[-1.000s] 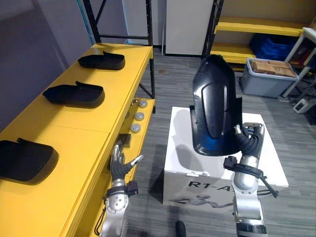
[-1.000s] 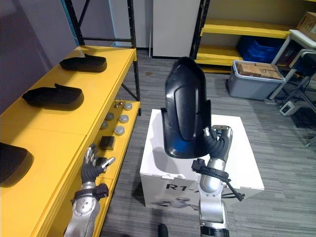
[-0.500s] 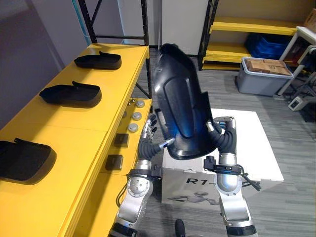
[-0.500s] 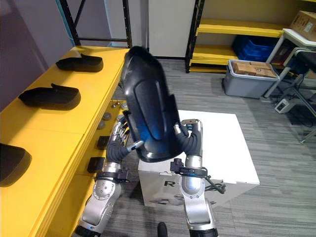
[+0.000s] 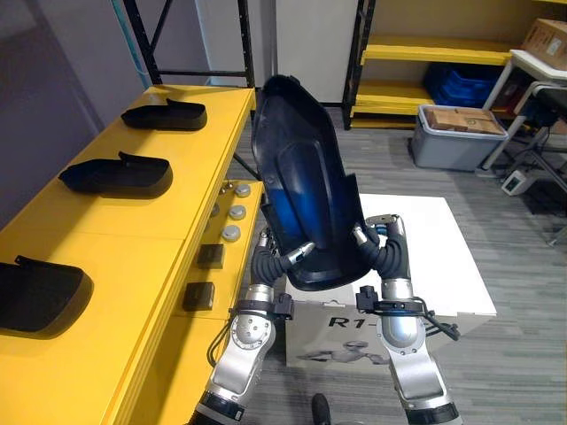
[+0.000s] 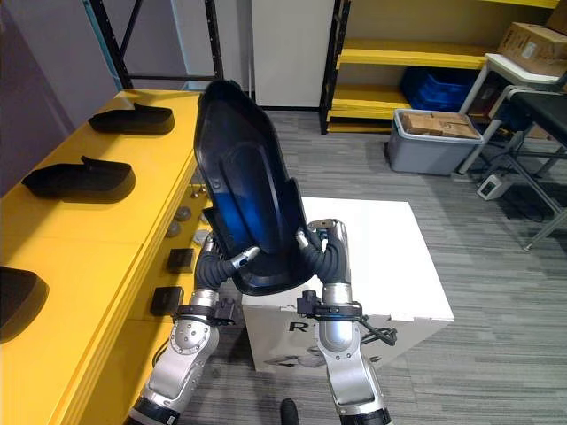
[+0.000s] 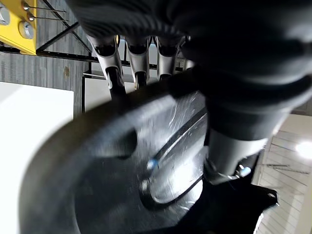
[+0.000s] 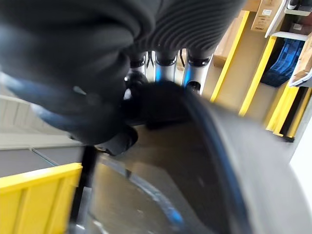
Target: Walk over and take plastic housings, then place them on the shelf
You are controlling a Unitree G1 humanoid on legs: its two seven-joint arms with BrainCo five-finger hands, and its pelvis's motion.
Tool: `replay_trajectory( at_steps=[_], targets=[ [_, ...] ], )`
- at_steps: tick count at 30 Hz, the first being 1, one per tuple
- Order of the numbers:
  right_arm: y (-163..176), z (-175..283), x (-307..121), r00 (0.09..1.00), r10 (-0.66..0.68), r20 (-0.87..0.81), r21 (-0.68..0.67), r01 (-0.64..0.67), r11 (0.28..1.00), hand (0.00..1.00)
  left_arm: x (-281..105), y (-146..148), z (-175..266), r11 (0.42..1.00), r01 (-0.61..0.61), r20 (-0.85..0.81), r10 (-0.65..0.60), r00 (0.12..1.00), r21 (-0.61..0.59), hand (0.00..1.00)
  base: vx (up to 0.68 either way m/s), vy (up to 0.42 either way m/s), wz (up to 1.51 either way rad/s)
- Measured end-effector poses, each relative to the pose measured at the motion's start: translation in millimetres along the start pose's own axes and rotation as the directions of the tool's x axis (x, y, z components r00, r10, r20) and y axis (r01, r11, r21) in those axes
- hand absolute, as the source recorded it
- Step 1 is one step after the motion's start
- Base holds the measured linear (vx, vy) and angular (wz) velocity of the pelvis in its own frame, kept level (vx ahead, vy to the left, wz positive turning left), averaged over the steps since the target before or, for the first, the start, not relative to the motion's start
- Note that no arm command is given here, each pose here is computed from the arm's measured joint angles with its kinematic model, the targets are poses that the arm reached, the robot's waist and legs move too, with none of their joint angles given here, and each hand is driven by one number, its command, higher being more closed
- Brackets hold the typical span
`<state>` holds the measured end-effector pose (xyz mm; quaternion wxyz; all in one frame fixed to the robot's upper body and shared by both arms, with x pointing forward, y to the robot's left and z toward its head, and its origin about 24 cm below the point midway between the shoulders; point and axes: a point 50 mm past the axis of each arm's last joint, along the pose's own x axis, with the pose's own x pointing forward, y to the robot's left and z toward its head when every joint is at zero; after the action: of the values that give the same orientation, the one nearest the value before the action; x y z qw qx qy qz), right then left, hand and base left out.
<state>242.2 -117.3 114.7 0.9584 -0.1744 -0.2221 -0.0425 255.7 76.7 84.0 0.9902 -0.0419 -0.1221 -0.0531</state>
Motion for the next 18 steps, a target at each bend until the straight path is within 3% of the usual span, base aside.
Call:
replay_trajectory(
  at_steps=[8, 11, 14, 18],
  targets=[
    [5, 1, -7, 0.999, 0.051, 0.018, 0.011, -0.051, 0.999, 0.00, 6, 7, 1, 0.999, -0.035, 0.002, 0.035, 0.999, 0.032, 1.00, -0.03, 0.027, -0.01],
    [-2, 0, -6, 0.996, 0.086, 0.025, 0.074, -0.088, 0.993, 0.00, 6, 7, 0, 0.999, -0.026, -0.002, 0.026, 1.000, 0.034, 1.00, -0.04, 0.022, 0.00],
    [-16, 0, -8, 0.994, 0.106, 0.029, 0.137, -0.109, 0.985, 0.00, 6, 7, 1, 0.999, 0.002, 0.001, -0.002, 1.000, 0.036, 1.00, 0.00, 0.000, 0.00],
    [-57, 6, -10, 0.998, -0.020, 0.067, 0.195, 0.006, 0.981, 0.00, 1, 9, 6, 0.999, 0.025, 0.021, -0.026, 0.999, 0.040, 1.00, 0.00, 0.000, 0.00]
  ],
)
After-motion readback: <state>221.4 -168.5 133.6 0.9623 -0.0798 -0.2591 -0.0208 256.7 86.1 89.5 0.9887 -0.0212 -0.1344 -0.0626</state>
